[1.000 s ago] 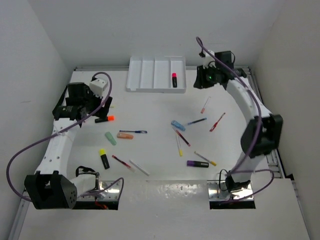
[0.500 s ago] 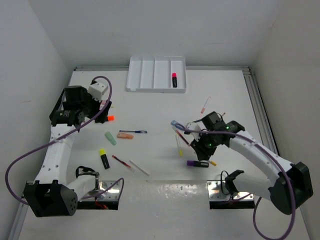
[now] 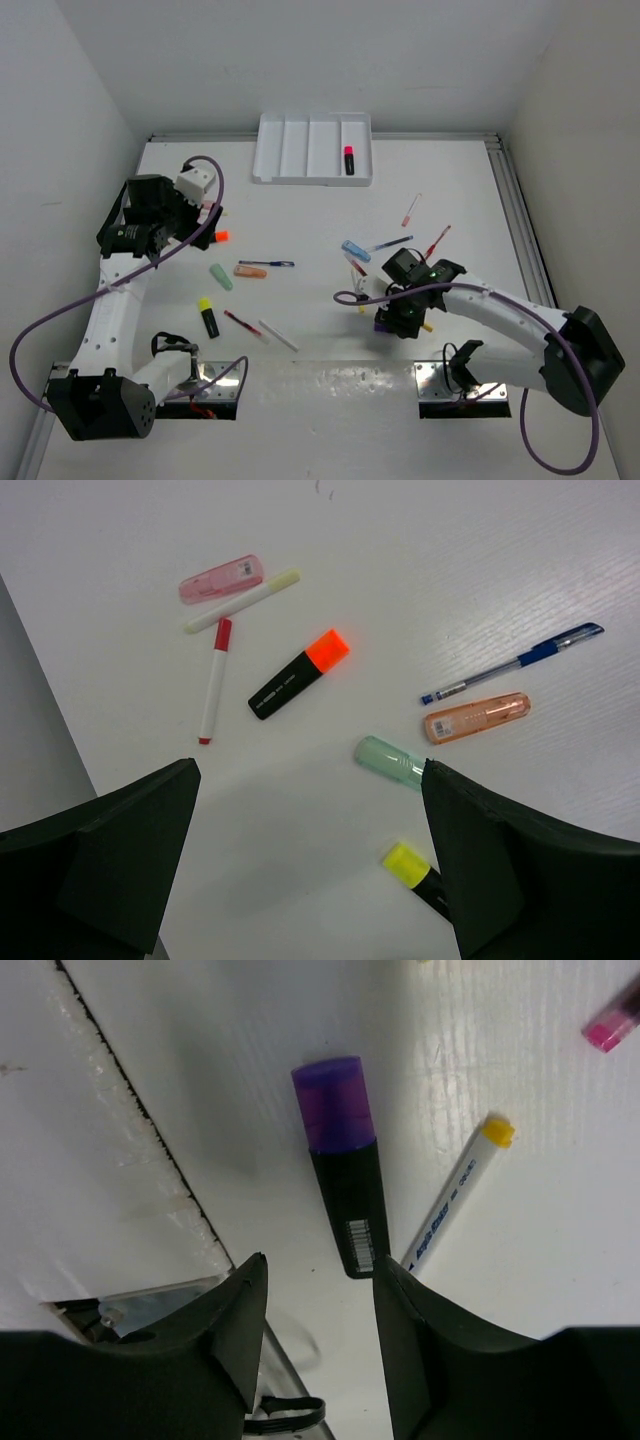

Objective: Sort the stationery into containers
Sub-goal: Grab a piece of stationery with the right arm, then place the stationery into the container

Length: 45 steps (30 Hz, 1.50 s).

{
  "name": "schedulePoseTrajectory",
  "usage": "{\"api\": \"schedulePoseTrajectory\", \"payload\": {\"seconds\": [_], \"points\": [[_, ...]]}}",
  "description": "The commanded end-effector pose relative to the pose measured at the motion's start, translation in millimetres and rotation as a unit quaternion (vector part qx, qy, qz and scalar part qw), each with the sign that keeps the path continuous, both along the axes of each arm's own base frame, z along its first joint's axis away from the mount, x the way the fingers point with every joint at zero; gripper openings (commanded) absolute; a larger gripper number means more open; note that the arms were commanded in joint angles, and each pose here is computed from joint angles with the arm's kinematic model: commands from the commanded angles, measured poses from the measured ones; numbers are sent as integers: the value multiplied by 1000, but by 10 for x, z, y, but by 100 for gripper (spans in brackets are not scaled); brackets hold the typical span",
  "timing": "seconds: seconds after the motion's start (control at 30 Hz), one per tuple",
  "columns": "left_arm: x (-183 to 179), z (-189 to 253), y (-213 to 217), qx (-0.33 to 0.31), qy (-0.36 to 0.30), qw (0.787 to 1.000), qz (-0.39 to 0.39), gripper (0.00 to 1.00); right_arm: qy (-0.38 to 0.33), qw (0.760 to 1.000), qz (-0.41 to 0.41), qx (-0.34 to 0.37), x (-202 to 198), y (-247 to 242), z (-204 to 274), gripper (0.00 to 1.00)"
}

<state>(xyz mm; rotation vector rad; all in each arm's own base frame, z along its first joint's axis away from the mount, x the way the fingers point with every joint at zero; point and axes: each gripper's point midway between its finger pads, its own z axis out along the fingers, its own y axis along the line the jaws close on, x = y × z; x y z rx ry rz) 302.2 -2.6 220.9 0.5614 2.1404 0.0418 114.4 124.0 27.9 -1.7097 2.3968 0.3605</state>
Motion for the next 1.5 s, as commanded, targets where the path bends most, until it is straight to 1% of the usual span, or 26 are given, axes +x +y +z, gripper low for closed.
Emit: {"api": "schedulePoseTrajectory", "payload": {"seconds": [0.0, 0.1, 0.2, 0.53, 0.7, 0.87, 0.9, 0.97, 1.0, 1.1, 1.13, 1.17, 1.2, 1.23, 1.3, 1.33, 1.4, 1.43, 1.47], "points": [[-23, 36, -6, -2, -4, 1000, -7, 100, -46, 999, 10, -7, 199, 57, -44, 46], [-31, 14, 5, 3, 0, 1000, -9, 100, -66, 997, 11, -27, 286, 26, -123, 47], [-45, -14, -25, 0, 8, 1000, -18, 100, -60, 997, 12, -38, 288, 19, -175, 48], [-45, -91, -8, 5, 17, 1000, -18, 100, -48, 997, 41, -36, 98, -37, -331, 47], [-30, -115, -42, -4, 22, 999, -23, 100, -68, 995, 50, -50, 150, -111, -445, 47], [-21, -94, -42, -4, 20, 1000, -23, 100, -73, 995, 50, -54, 184, -114, -489, 46], [-22, -115, -40, -4, 23, 999, -22, 100, -72, 995, 49, -55, 186, -115, -495, 45], [-30, -112, -26, 0, 22, 1000, -20, 100, -71, 995, 49, -54, 188, -101, -492, 34], [-35, -121, -15, 2, 23, 1000, -18, 100, -74, 995, 50, -51, 206, -84, -473, 21], [-23, -117, -4, 3, 21, 1000, -14, 100, -76, 996, 45, -32, 295, 28, -331, 9], [-11, -120, -1, 0, 22, 1000, -11, 100, -84, 996, 37, -13, 432, 111, -192, 3], [3, -108, 11, -3, 24, 1000, -9, 100, -79, 996, 34, -5, 469, 138, -117, 1], [25, -145, -6, -11, 34, 999, -14, 100, -76, 997, 32, 16, 527, 221, -26, 0], [29, -161, -13, -15, 40, 999, -17, 100, -85, 996, 15, 33, 729, 311, 170, 0], [62, -197, -15, -23, 53, 998, -22, 99, -88, 994, -15, 58, 962, 426, 378, 0], [80, -205, -5, -25, 54, 998, -21, 99, -94, 991, -39, 82, 1251, 549, 592, 0], [112, -224, -1, -28, 55, 998, -21, 99, -91, 985, -100, 111, 1588, 661, 803, 0], [122, -233, 3, -28, 55, 998, -20, 99, -97, 977, -140, 131, 1984, 716, 970, 0], [137, -237, 8, -29, 55, 998, -18, 99, -95, 971, -171, 140, 2193, 713, 1026, 0]]}}
